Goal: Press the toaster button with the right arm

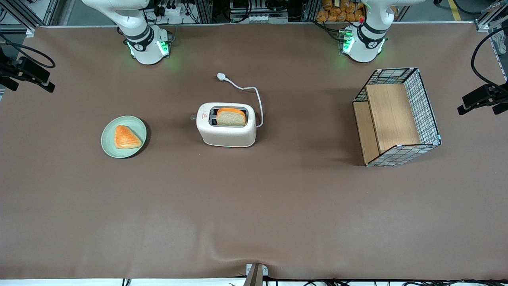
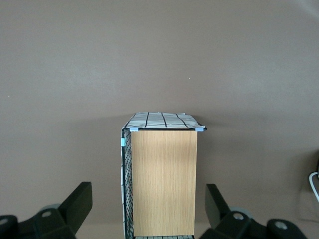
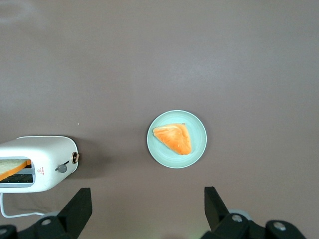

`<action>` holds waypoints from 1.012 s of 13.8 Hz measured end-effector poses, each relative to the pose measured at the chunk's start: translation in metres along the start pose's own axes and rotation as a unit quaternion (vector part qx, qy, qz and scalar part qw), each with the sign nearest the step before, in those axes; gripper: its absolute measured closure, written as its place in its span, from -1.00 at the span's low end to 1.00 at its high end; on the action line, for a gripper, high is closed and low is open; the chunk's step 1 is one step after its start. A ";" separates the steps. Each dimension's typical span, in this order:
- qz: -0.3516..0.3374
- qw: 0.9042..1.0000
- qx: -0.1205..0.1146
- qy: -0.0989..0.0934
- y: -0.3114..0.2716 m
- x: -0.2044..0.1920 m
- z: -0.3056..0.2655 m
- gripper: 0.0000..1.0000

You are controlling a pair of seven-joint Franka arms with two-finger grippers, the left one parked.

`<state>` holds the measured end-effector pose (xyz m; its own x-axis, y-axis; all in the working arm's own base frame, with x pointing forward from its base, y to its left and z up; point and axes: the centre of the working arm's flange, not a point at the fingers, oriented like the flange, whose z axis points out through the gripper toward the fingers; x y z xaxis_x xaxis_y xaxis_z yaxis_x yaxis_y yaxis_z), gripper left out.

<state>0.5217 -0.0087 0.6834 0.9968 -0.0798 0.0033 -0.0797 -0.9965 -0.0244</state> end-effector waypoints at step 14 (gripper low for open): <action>0.000 1.000 -0.001 -0.020 0.000 0.004 0.011 -1.00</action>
<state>0.5259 -0.0087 0.6721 0.9961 -0.0796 -0.0377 -0.0805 -0.9965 -0.0227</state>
